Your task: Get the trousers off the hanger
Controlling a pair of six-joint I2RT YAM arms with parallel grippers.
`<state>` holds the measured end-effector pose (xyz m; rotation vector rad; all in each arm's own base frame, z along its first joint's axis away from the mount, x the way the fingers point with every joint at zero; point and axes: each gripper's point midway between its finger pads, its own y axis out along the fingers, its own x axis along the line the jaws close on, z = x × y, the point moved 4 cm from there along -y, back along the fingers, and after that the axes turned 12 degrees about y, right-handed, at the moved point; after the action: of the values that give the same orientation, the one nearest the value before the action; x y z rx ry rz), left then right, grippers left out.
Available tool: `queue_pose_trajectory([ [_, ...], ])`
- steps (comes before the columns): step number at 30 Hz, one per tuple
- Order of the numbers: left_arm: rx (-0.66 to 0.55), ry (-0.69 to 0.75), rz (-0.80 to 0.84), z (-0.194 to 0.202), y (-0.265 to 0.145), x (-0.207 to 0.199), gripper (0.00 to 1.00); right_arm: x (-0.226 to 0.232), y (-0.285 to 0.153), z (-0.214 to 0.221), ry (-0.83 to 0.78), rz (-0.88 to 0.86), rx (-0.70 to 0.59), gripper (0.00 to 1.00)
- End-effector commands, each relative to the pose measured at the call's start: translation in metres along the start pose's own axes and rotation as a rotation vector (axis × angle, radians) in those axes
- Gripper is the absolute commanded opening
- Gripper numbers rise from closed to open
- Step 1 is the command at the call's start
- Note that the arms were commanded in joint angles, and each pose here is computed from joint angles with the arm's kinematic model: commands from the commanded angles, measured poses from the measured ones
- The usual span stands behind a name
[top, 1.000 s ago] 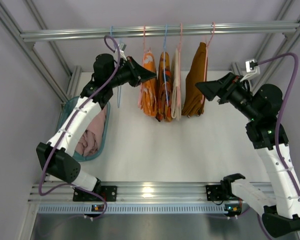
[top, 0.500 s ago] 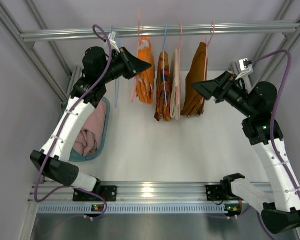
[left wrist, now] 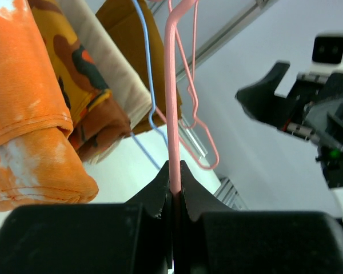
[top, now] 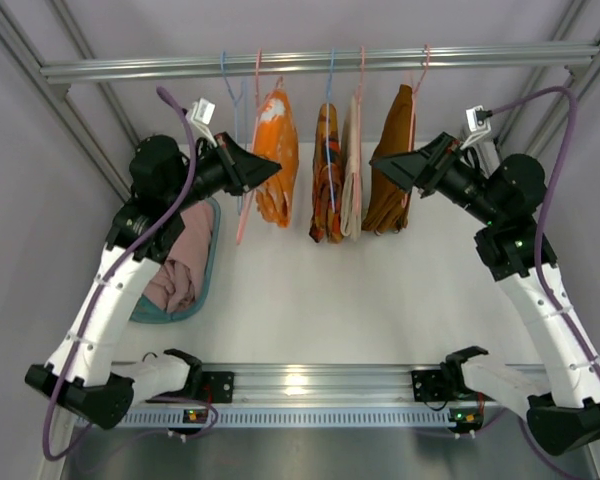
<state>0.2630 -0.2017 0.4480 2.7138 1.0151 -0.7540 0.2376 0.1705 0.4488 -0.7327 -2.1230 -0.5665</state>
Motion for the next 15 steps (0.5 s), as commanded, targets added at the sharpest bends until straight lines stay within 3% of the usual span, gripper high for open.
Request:
queue_pose_trajectory([
  [1, -0.212, 0.258, 0.085, -0.033, -0.035, -0.032, 0.0, 0.044, 0.012, -0.006, -0.045, -0.141, 0.002, 0.99],
  [5, -0.194, 0.262, 0.068, -0.015, -0.044, -0.025, 0.0, 0.064, 0.033, -0.001, -0.052, -0.191, 0.034, 1.0],
  [15, -0.246, 0.217, 0.127, -0.025, -0.055, -0.049, 0.0, 0.106, 0.093, 0.049, 0.0, -0.27, 0.205, 0.99],
])
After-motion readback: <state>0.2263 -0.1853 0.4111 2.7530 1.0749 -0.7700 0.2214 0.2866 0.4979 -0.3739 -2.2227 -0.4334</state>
